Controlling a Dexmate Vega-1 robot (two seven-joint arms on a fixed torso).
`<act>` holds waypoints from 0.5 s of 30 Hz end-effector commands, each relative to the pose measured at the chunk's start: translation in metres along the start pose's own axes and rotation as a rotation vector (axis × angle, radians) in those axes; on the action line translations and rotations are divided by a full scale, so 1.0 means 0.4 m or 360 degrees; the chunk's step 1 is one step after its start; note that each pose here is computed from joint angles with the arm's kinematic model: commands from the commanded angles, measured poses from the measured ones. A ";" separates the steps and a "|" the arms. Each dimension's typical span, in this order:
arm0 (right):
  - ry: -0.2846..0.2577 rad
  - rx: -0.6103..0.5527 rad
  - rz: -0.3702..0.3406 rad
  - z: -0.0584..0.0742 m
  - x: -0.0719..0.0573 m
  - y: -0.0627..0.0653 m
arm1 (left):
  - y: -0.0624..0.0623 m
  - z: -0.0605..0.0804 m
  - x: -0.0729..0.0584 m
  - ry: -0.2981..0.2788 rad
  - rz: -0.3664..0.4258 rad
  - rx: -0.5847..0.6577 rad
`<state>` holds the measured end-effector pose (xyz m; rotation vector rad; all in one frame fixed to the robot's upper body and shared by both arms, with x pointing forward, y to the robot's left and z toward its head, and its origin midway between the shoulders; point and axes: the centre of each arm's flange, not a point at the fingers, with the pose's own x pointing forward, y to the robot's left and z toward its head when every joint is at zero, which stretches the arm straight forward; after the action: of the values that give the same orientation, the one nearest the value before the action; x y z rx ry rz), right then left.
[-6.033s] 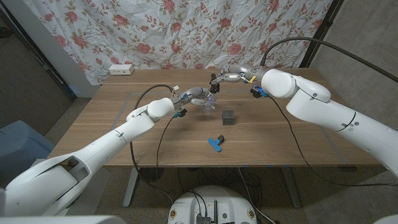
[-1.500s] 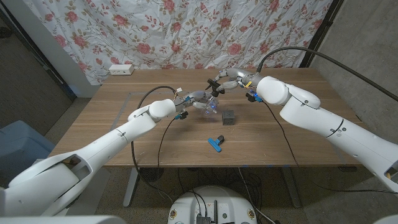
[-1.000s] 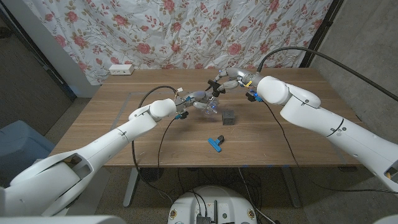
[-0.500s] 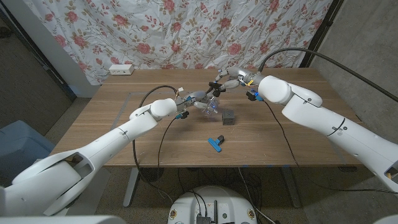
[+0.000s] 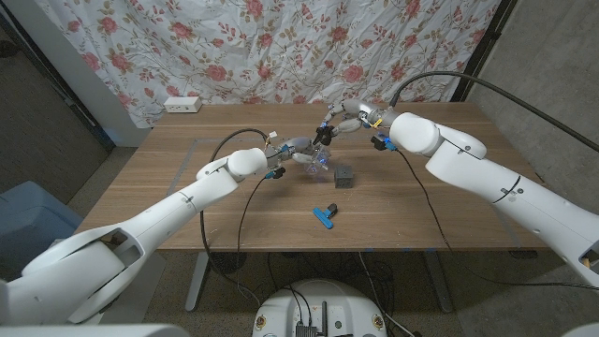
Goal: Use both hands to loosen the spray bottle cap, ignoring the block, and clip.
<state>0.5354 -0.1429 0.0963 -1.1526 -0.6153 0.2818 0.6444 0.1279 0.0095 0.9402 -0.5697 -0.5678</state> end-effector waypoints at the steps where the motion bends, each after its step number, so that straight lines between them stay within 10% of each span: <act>1: -0.0012 -0.0003 -0.0011 -0.001 0.003 -0.009 | -0.001 -0.002 0.006 0.0003 0.0003 -0.0007; 15: -0.0007 -0.0018 -0.0011 0.001 0.006 -0.011 | 0.000 -0.005 0.010 -0.0011 -0.0001 -0.0004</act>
<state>0.5362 -0.1439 0.1014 -1.1531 -0.6261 0.2766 0.6475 0.1269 0.0088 0.9394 -0.5687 -0.5677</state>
